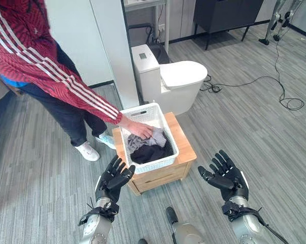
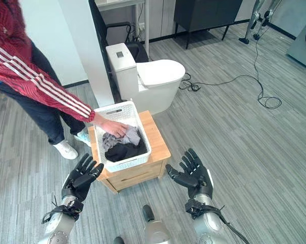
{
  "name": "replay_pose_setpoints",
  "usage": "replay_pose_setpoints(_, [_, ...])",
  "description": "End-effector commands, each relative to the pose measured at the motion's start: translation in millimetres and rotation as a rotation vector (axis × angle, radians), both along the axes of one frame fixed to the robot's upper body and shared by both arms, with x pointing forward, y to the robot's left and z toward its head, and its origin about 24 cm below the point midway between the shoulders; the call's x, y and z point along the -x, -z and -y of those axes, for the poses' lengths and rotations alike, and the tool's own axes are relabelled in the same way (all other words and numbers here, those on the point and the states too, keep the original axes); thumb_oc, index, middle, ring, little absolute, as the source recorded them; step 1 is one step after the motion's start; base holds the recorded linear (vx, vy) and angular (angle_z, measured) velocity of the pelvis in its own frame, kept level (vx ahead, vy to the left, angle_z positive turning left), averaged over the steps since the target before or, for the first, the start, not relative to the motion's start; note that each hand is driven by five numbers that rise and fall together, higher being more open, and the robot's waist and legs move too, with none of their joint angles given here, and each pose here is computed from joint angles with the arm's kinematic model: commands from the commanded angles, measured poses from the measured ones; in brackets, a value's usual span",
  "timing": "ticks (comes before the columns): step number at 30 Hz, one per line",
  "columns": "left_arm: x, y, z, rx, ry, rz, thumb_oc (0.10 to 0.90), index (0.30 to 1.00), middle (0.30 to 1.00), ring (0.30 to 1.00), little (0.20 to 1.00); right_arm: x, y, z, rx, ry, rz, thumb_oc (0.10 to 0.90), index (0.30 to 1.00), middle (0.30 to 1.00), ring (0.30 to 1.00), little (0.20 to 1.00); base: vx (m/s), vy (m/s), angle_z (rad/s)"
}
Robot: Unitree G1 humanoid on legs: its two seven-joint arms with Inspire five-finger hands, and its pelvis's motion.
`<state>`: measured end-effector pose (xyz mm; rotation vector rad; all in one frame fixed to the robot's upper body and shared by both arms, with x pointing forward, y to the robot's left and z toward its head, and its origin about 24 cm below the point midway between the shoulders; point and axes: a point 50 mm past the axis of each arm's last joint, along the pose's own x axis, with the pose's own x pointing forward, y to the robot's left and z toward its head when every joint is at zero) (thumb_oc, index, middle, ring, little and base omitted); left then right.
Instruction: Pick up bed clothes into laundry basket.
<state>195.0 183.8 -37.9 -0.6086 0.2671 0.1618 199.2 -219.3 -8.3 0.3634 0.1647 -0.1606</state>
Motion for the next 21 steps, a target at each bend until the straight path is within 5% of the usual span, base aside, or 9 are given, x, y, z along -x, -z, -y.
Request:
replay_pose_setpoints(1, [-13,-36,-19,-0.060,-0.030,0.207,0.800,0.900,0.900,0.900,0.900,-17,-37,-10,0.028,-0.050,0.227,0.800,0.900,0.900,0.900,0.900,0.00,-0.010,0.05])
replay_pose_setpoints(21, [-19,-49,-30,-0.125,-0.056,0.262,0.800,0.900,0.900,0.900,0.900,-32,-52,-23,0.114,-0.164,0.281,0.800,0.900,0.900,0.900,0.900,-0.01,-0.008,0.06])
